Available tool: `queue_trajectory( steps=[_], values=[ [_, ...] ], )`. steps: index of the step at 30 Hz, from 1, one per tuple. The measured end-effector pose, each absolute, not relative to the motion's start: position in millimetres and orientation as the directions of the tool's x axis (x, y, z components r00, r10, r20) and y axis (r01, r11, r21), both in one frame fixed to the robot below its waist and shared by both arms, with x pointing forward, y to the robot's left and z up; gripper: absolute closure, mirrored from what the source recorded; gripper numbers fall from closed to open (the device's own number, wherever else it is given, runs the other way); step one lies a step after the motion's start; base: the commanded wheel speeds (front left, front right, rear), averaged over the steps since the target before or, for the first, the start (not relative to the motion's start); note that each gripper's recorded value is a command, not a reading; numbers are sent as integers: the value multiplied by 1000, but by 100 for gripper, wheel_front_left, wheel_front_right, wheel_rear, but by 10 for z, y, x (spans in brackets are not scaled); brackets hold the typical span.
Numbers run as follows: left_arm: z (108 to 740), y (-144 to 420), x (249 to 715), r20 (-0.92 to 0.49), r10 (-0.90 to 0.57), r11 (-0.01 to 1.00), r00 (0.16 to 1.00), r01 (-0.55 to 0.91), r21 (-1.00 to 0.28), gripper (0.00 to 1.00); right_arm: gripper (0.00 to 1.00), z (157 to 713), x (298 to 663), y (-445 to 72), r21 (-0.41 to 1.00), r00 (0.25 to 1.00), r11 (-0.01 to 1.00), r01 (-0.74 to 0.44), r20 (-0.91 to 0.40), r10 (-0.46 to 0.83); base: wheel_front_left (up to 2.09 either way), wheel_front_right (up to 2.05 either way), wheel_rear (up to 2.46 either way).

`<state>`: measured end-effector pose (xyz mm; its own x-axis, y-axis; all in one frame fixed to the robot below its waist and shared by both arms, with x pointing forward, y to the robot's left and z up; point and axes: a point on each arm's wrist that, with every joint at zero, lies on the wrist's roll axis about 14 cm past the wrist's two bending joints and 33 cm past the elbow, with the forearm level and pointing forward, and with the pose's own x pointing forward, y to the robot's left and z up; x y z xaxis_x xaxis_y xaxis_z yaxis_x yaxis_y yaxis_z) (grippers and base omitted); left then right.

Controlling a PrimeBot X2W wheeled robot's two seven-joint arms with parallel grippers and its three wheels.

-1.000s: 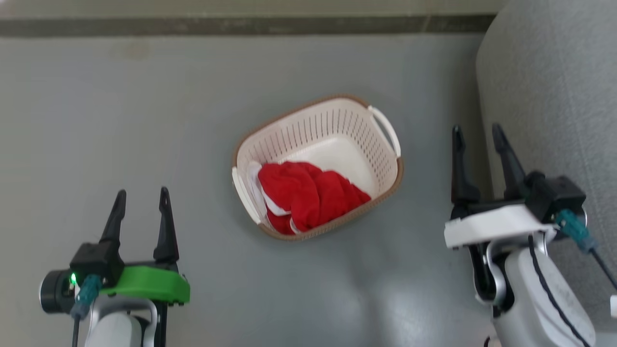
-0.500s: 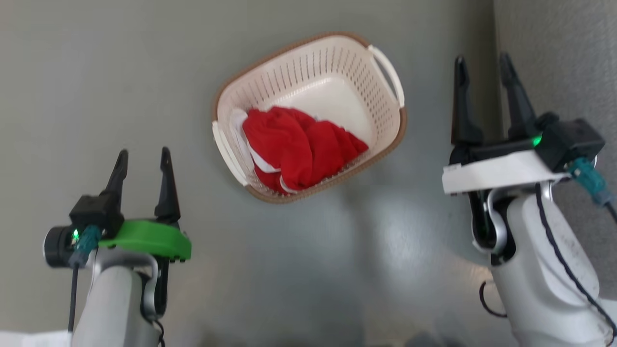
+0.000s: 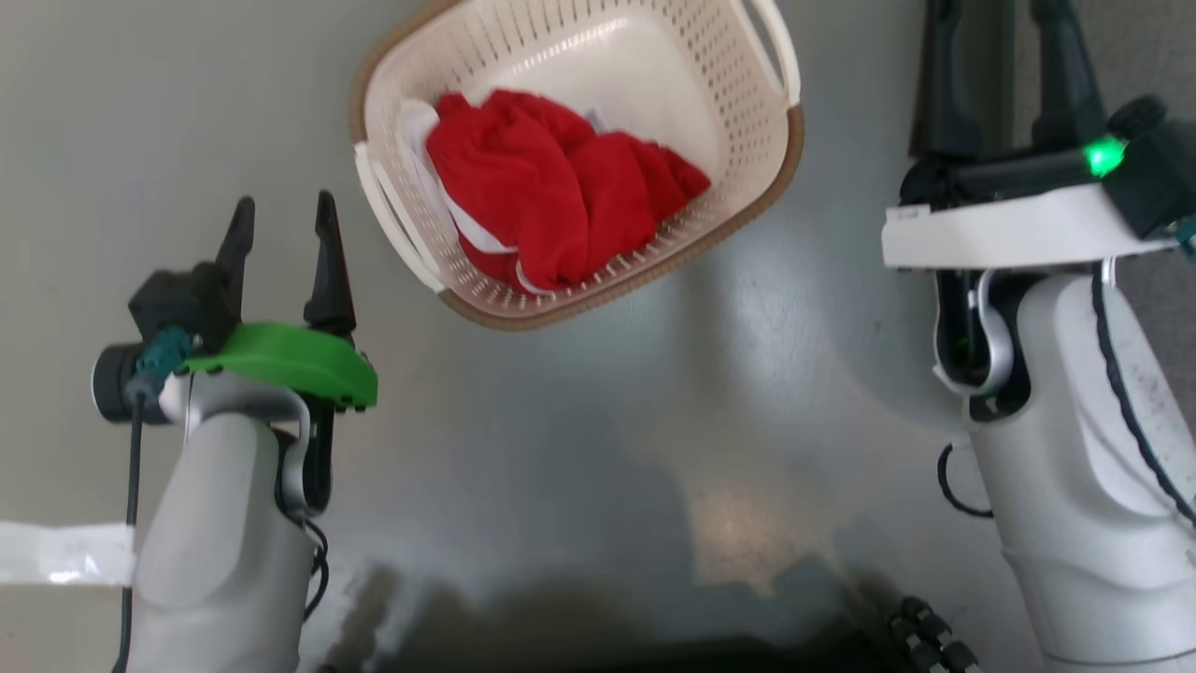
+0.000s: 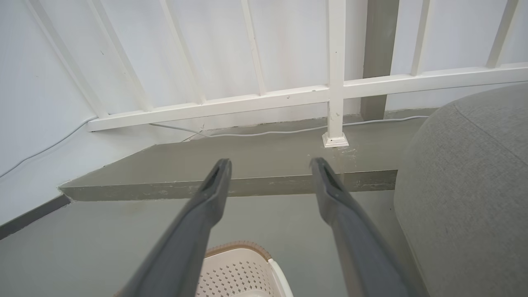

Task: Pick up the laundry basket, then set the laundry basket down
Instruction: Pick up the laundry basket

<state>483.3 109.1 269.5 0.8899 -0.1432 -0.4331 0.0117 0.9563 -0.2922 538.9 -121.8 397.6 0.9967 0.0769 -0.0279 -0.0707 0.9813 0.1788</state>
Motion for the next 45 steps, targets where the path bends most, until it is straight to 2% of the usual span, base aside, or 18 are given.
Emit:
queue_trajectory(
  steps=[7,15,26,35,37,45],
  values=[
    [2302,971,4860,-497,-176,950,850,14,-312,0,0,3696,5503,-1272,175,996,983,-51,-62,63,0,0,0],
    [1939,740,4680,-573,-252,940,780,57,-337,0,0,3479,5527,-1387,167,994,986,-18,-99,35,0,0,0],
    [1672,635,4641,-624,-270,939,734,56,-341,0,0,3372,5496,-1468,162,992,987,4,-127,17,0,0,0],
    [1569,640,4731,-638,-254,944,727,43,-327,0,0,3313,5484,-1533,151,990,988,19,-140,2,0,0,0],
    [1560,645,4747,-641,-249,949,726,49,-313,13,0,3311,5483,-1537,155,990,988,21,-141,1,0,0,0],
    [1547,641,4786,-644,-246,954,724,63,-293,41,0,3326,5488,-1545,155,990,988,23,-138,-2,0,0,0]
  ],
)
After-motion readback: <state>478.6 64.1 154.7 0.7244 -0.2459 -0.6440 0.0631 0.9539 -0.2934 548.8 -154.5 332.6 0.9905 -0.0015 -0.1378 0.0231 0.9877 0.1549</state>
